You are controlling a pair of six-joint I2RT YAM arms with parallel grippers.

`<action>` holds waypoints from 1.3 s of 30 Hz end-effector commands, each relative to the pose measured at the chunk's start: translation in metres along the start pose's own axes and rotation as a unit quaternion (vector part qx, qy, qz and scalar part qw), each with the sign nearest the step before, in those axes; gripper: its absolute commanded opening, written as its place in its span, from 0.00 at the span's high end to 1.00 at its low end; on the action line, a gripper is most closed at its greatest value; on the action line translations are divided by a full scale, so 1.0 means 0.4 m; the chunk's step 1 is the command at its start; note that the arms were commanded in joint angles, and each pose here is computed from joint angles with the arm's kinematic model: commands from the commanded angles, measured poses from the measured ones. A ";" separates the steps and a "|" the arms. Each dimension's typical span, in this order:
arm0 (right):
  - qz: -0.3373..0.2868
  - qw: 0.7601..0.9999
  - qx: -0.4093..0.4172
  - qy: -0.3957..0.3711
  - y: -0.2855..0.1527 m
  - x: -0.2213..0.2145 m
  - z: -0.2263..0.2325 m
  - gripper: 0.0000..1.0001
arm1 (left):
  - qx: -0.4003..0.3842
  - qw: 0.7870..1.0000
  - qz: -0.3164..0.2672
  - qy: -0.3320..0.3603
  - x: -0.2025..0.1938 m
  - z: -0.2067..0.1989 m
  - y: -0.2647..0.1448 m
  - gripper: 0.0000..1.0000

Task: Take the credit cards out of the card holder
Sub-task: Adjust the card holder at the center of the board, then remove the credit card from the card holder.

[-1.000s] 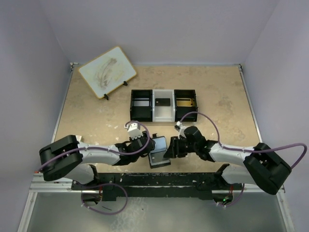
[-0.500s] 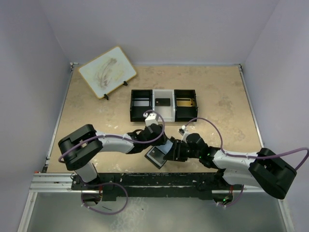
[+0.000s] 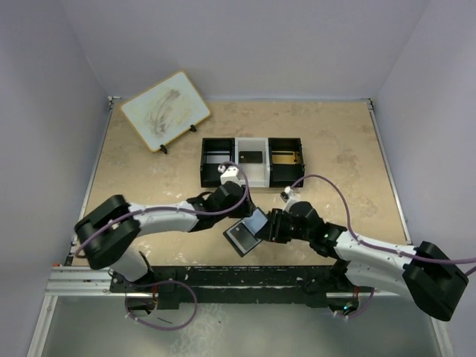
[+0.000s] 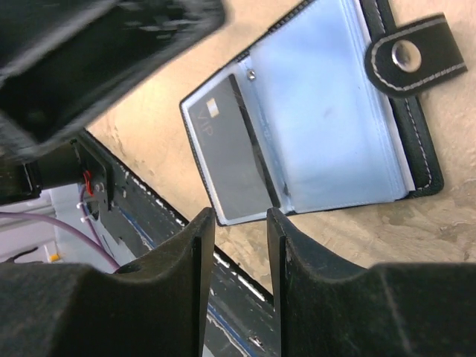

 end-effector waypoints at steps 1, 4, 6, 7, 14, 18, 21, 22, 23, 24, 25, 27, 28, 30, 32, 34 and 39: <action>-0.028 0.999 -0.003 -0.041 -0.013 0.045 0.040 0.63 | 0.030 0.997 -0.068 0.007 0.088 0.026 -0.118 0.52; -0.027 0.997 0.011 -0.078 -0.007 0.063 0.070 0.64 | 0.051 0.997 -0.059 -0.014 0.062 0.069 -0.167 0.50; -0.019 0.996 0.005 -0.092 0.011 0.070 0.074 0.65 | 0.034 0.997 -0.046 -0.045 0.024 0.080 -0.184 0.50; -0.014 0.995 0.001 -0.097 0.021 0.073 0.073 0.66 | 0.017 0.997 -0.040 -0.065 0.005 0.080 -0.190 0.50; 0.035 0.992 0.004 -0.124 0.081 0.089 0.066 0.70 | -0.016 0.992 -0.021 -0.126 -0.077 0.090 -0.221 0.50; 0.057 0.990 0.013 -0.132 0.097 0.076 0.057 0.70 | -0.002 0.994 -0.022 -0.109 -0.086 0.060 -0.221 0.50; 0.065 0.989 -0.014 -0.130 0.105 0.069 0.020 0.70 | -0.009 0.995 -0.020 -0.097 -0.093 0.024 -0.211 0.50; 0.068 0.989 -0.016 -0.130 0.106 0.066 0.011 0.70 | -0.011 0.996 -0.016 -0.092 -0.100 0.014 -0.207 0.51; 0.072 0.989 -0.017 -0.129 0.107 0.063 0.004 0.70 | -0.008 0.996 -0.013 -0.087 -0.104 0.009 -0.200 0.53; 0.075 0.989 -0.018 -0.128 0.108 0.059 -0.003 0.70 | -0.003 0.996 -0.010 -0.083 -0.107 0.005 -0.193 0.54; 0.077 0.989 -0.021 -0.127 0.108 0.056 -0.011 0.70 | 0.002 0.997 -0.008 -0.078 -0.111 0.004 -0.185 0.56; 0.078 0.989 -0.027 -0.123 0.107 0.051 -0.025 0.71 | 0.011 0.997 0.000 -0.070 -0.120 0.003 -0.169 0.58; 0.077 0.989 -0.026 -0.120 0.106 0.052 -0.029 0.71 | 0.015 0.998 0.004 -0.067 -0.125 0.003 -0.161 0.60; 0.076 0.990 -0.016 -0.116 0.103 0.052 -0.031 0.72 | 0.026 0.998 0.009 -0.064 -0.134 0.003 -0.147 0.65; 0.077 0.991 -0.002 -0.111 0.102 0.051 -0.027 0.72 | 0.039 0.997 0.015 -0.064 -0.148 0.011 -0.132 0.69; 0.084 0.991 0.012 -0.108 0.102 0.046 -0.022 0.73 | 0.047 0.997 0.023 -0.062 -0.166 0.017 -0.121 0.73; 0.098 0.991 0.025 -0.089 0.111 0.031 -0.024 0.77 | 0.077 0.995 0.038 -0.044 -0.205 0.036 -0.109 0.86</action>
Point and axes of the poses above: each gripper's point midway between its finger pads, its own y axis out along the fingers, its own z axis along the line the jaws close on, x = y × z, the point moved 4 cm from there along -y, back along the fingers, and after that the axes turned 6 degrees about y, right-handed, at the moved point
